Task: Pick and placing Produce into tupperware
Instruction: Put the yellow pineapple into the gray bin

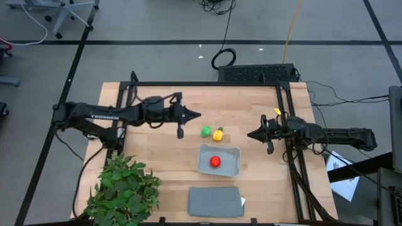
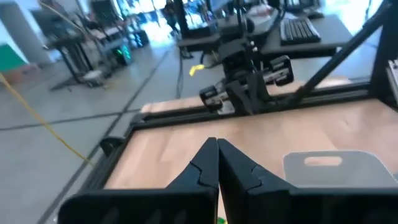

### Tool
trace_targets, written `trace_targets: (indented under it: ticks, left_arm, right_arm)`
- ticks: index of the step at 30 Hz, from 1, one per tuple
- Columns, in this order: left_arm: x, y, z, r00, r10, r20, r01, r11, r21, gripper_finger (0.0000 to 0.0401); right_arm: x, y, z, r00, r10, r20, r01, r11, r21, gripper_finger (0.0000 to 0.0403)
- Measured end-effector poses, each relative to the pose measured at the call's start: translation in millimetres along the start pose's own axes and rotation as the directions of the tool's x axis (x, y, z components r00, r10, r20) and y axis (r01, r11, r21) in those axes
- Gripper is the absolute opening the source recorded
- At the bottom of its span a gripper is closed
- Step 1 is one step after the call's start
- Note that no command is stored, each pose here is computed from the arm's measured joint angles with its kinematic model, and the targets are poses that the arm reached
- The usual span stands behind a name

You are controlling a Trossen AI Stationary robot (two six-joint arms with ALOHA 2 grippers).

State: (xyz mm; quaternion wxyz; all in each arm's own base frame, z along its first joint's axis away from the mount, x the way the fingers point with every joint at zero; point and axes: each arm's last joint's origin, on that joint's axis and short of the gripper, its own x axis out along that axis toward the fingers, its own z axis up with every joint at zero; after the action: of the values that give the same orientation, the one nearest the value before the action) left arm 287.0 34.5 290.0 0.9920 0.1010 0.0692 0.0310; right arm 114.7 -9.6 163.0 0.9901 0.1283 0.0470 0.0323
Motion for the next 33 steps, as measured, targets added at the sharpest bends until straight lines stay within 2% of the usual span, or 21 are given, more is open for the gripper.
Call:
trace_targets:
  ticks: [3,8,14,18,22,33]
  left_arm:
    - [-8,-4,-10,0.999,0.036,0.037,-0.036,0.999,0.002,0.0000]
    - [-20,-9,-39,0.997,0.077,-0.017,-0.077,0.997,0.021,0.0000]
    - [-41,-13,-69,0.979,0.185,-0.080,-0.184,0.983,0.024,0.0000]
    - [-64,-14,-75,0.973,0.230,0.001,-0.229,0.973,-0.020,0.0000]
    - [-85,-18,-79,0.966,0.240,0.101,-0.235,0.970,-0.062,0.0000]
    - [-95,-24,-97,0.973,0.221,0.061,-0.219,0.975,-0.030,0.0000]
  right_arm:
    - [0,0,0,1.000,0.000,0.000,0.000,1.000,0.010,0.0000]
    - [0,1,3,1.000,0.007,0.029,-0.007,1.000,-0.022,0.0000]
    - [0,2,9,0.996,0.024,0.091,-0.021,0.999,-0.041,0.0000]
    - [-2,5,17,0.983,0.050,0.177,-0.039,0.997,-0.066,0.0000]
    - [-2,5,19,0.980,0.055,0.192,-0.042,0.997,-0.070,0.0000]
    - [-2,5,19,0.980,0.054,0.189,-0.041,0.996,-0.073,0.0000]
